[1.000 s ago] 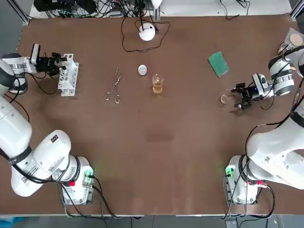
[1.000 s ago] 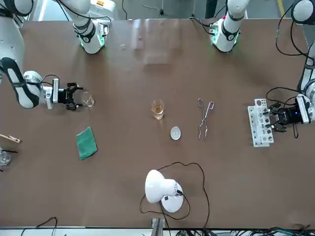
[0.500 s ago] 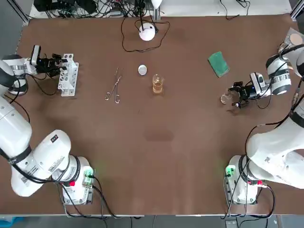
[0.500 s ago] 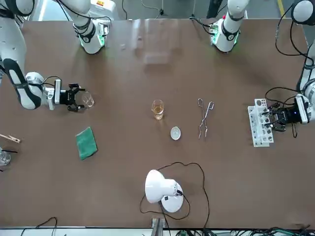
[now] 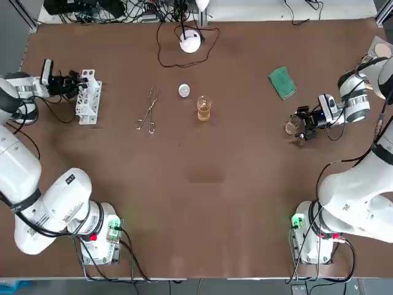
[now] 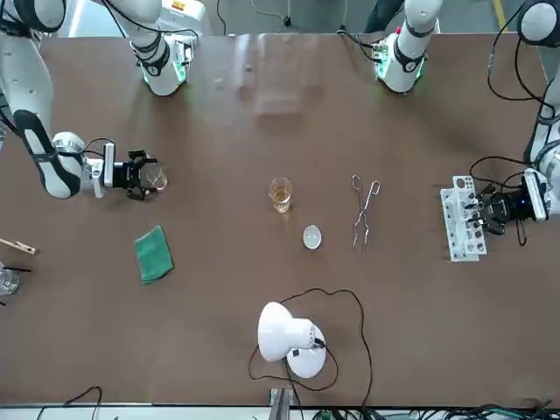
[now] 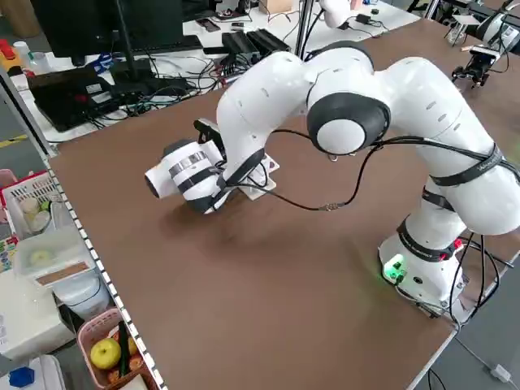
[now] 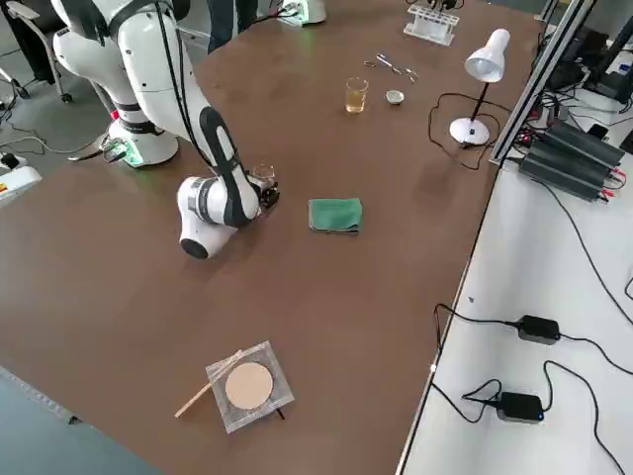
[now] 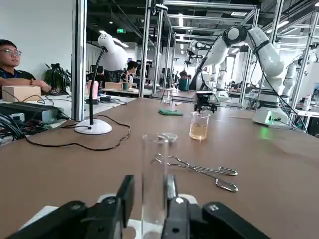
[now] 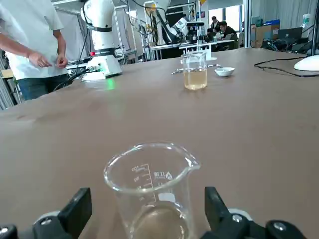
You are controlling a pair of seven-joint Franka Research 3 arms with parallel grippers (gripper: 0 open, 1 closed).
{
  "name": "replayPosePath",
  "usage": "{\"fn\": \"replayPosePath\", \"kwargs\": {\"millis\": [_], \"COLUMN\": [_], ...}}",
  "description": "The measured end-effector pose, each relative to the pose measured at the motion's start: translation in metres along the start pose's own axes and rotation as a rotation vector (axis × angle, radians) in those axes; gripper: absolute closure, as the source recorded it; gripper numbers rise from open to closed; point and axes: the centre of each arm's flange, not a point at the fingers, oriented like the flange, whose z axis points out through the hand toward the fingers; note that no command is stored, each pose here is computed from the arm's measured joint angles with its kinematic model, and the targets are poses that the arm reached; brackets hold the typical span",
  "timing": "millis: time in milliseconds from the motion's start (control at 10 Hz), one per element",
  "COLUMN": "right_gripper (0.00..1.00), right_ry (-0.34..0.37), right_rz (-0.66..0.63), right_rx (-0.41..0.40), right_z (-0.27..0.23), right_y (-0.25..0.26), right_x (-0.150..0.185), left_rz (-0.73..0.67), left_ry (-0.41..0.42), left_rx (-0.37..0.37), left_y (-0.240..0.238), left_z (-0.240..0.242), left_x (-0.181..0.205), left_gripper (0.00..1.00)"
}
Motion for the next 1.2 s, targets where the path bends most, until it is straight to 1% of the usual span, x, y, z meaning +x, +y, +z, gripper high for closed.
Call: {"fn": "replayPosePath", "kwargs": {"millis": [100, 200, 500, 800, 1200], "right_gripper": [0.00, 0.00, 0.00, 0.00, 0.00], "right_ry": [-0.002, 0.000, 0.004, 0.005, 0.008], "right_rz": [0.004, 0.002, 0.011, 0.011, 0.011], "right_rx": [-0.002, -0.005, -0.002, -0.002, 0.001], "right_z": [0.003, 0.007, 0.014, 0.015, 0.017], "right_y": [0.000, 0.002, 0.001, 0.002, 0.001], "right_x": [-0.003, -0.004, -0.009, -0.009, -0.010], "left_rz": [0.003, 0.004, -0.009, 0.001, 0.037], "left_ry": [0.009, 0.013, 0.017, 0.022, 0.051], "left_rx": [-0.008, -0.012, -0.019, -0.046, -0.096], "left_y": [-0.001, -0.001, -0.002, -0.006, -0.009], "left_z": [0.003, 0.004, 0.005, 0.006, 0.015], "left_x": [0.002, 0.002, 0.009, 0.040, 0.069], "left_gripper": [0.78, 0.79, 0.79, 0.79, 0.79]}}
